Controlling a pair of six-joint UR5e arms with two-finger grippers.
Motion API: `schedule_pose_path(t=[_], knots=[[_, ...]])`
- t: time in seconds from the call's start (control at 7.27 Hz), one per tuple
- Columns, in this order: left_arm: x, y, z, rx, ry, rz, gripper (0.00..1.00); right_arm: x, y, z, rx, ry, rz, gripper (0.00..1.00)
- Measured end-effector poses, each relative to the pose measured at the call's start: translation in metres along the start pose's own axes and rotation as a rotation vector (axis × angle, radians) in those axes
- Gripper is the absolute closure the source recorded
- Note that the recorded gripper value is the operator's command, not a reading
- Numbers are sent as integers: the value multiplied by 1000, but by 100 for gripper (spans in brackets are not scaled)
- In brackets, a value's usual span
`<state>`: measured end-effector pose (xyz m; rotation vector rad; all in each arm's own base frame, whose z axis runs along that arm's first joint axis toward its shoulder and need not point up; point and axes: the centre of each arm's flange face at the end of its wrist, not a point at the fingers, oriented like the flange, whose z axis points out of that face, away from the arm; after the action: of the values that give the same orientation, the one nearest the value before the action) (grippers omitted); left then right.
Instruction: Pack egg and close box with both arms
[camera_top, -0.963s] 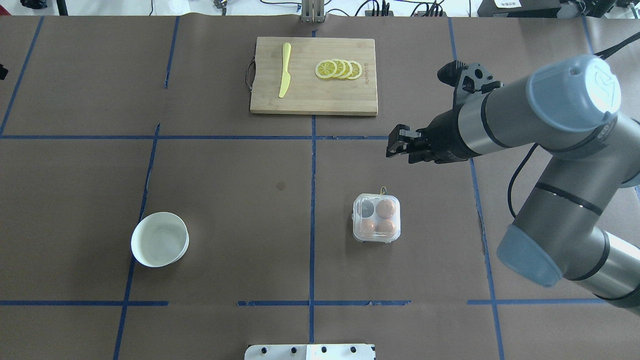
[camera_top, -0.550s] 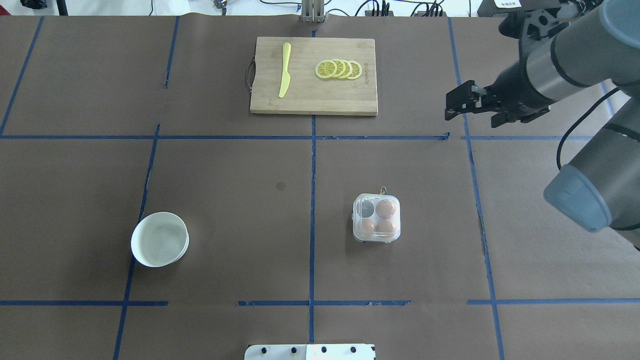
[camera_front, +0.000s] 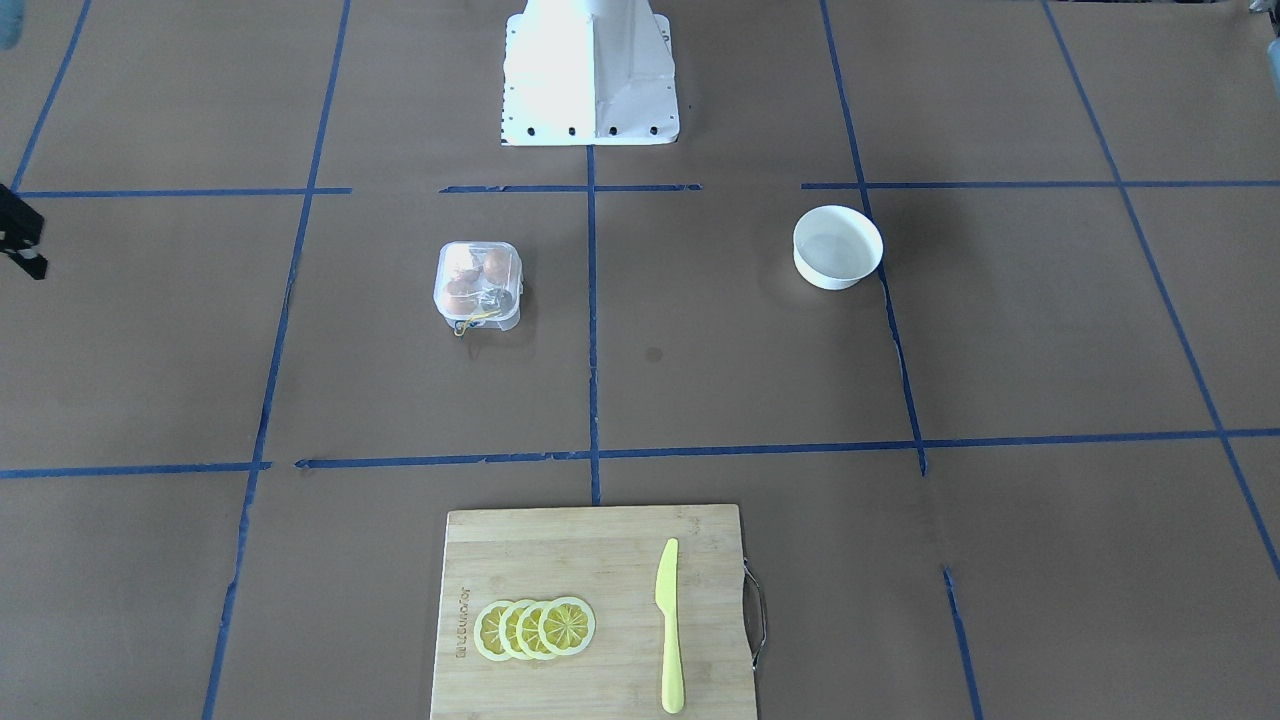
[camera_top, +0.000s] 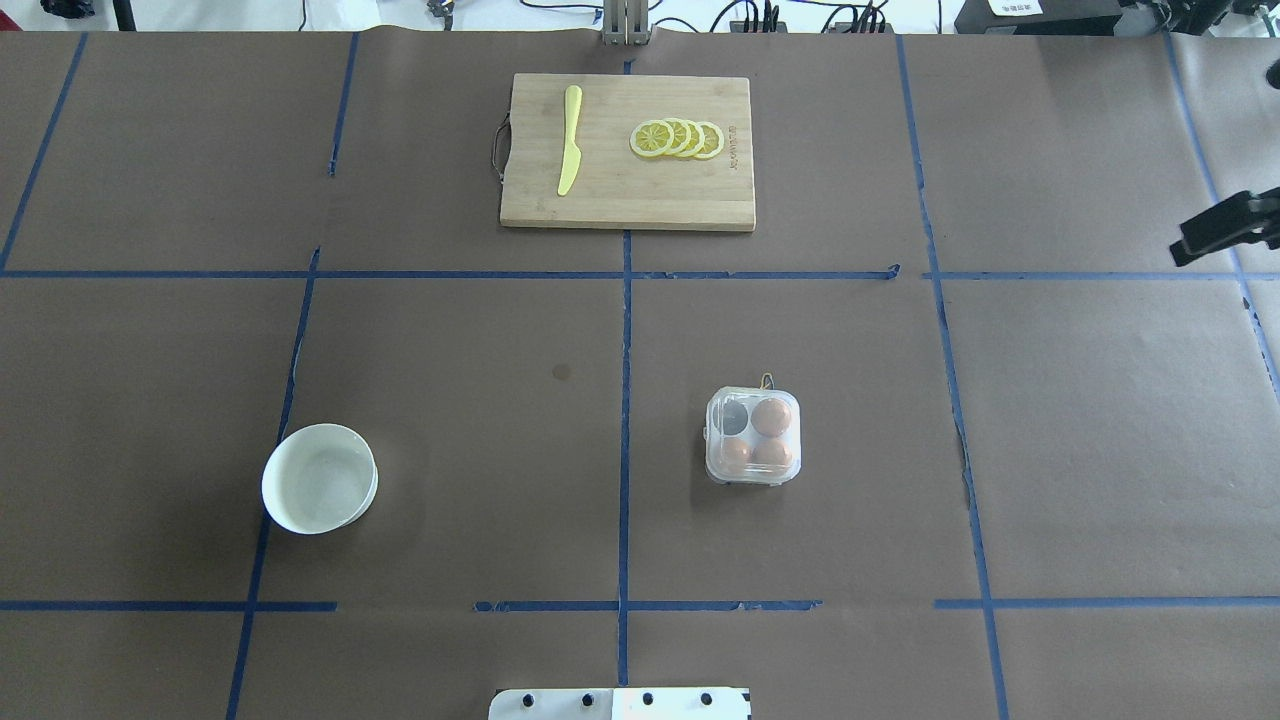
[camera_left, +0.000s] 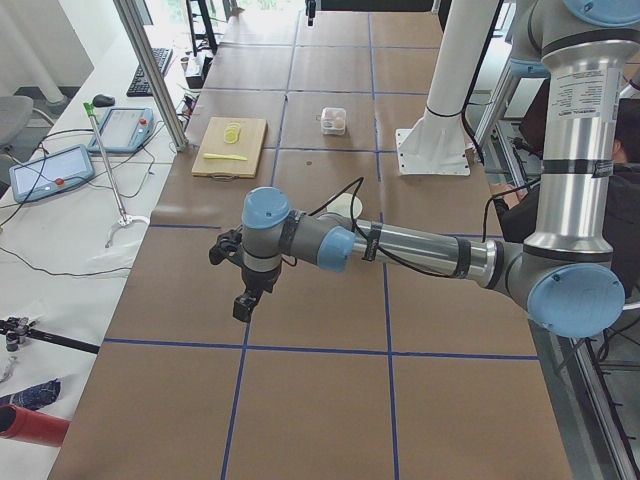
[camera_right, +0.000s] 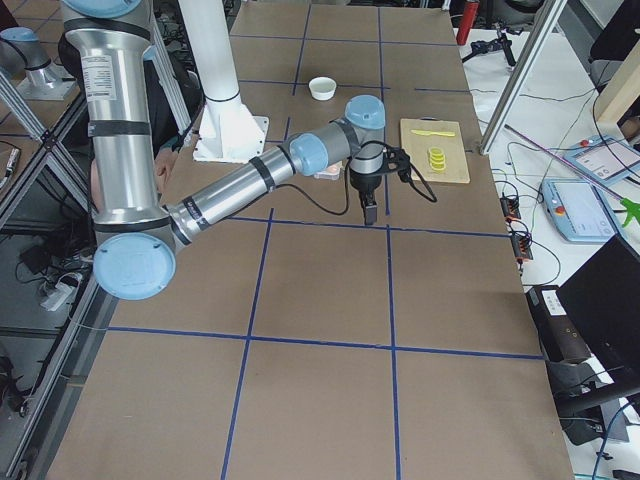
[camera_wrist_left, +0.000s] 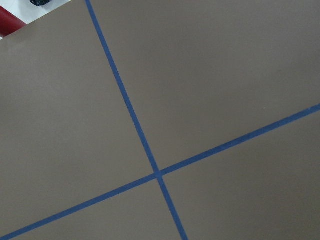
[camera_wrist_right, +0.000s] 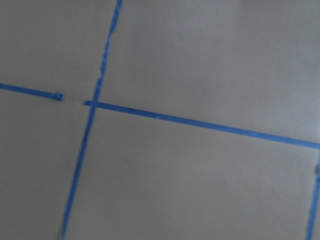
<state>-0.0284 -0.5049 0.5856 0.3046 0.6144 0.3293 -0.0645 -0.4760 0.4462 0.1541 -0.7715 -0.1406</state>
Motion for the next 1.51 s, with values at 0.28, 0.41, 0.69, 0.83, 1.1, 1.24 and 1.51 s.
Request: schedule_pose_path(t=[0.28,0.41,0.69,0.83,1.1,1.24,1.51], knots=[[-11,9,17,-14,25,-48,0,113,38,5,-31,-72,87,0],[-22,16,32,-2,29,-73,0,140,51,13,-45,-76,128,0],[-31,25,47,29,26,-71,0,166,64,23,-56,-11,154,0],[-33,28,50,29,25,-70,0,172,66,25,-60,28,153,0],[-35,37,56,-3,34,-101,0,181,74,30,-76,58,160,0],[-34,50,62,-32,69,-129,0,185,79,33,-85,69,164,0],[-26,76,69,-55,172,-164,0,191,88,35,-96,72,153,0]])
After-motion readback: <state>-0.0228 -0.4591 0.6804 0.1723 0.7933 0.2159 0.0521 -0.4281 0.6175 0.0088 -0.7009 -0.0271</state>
